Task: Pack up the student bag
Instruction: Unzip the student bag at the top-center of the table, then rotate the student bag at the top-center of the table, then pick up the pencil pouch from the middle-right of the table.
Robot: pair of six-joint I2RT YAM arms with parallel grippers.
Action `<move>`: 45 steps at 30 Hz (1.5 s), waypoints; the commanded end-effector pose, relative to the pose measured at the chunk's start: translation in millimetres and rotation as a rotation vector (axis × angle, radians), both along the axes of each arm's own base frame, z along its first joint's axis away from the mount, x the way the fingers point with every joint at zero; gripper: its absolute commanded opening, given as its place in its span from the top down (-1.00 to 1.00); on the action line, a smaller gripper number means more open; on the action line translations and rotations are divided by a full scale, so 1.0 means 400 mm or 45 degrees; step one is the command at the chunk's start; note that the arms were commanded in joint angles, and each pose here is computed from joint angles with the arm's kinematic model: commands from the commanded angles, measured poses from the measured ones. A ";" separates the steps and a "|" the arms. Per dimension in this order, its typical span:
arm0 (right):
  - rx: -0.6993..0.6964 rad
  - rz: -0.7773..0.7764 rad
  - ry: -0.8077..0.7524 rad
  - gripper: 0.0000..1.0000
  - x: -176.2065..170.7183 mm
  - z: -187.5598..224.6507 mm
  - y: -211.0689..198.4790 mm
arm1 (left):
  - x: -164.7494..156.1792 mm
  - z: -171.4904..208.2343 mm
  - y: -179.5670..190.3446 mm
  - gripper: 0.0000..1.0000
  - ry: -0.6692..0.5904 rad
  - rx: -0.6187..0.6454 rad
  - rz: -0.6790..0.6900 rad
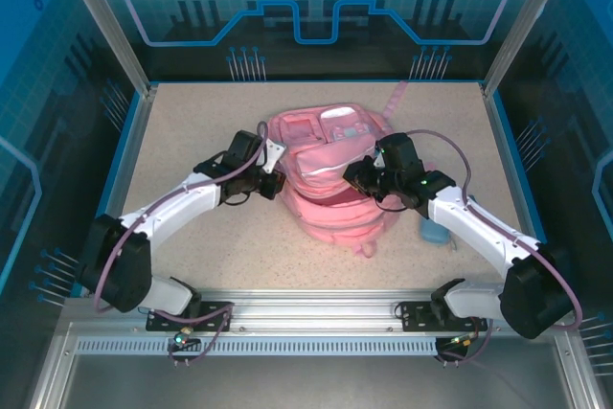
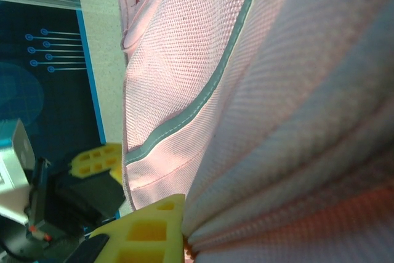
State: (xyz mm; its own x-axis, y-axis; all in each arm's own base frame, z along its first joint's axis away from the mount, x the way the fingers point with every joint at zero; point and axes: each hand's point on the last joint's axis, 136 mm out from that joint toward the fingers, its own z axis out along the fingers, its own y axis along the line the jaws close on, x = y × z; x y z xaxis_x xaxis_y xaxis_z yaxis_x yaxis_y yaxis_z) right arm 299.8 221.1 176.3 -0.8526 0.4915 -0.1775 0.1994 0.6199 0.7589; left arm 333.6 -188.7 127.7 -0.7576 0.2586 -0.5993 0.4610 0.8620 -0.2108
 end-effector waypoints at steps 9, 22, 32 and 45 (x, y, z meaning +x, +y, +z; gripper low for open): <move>0.067 0.297 -0.019 0.84 -0.013 0.024 0.102 | 0.126 0.009 0.132 1.00 -0.047 0.128 0.246; -0.036 0.404 -0.006 -0.10 0.009 0.009 0.237 | 0.136 0.054 0.286 0.02 -0.007 0.037 0.692; -0.866 0.241 -0.149 -0.70 -0.024 0.019 -0.139 | 0.024 0.164 0.300 -0.79 -0.009 -0.122 0.809; -1.122 -0.129 0.310 -1.00 -0.059 -0.167 -0.585 | -0.042 0.242 0.291 -0.98 -0.064 -0.222 0.776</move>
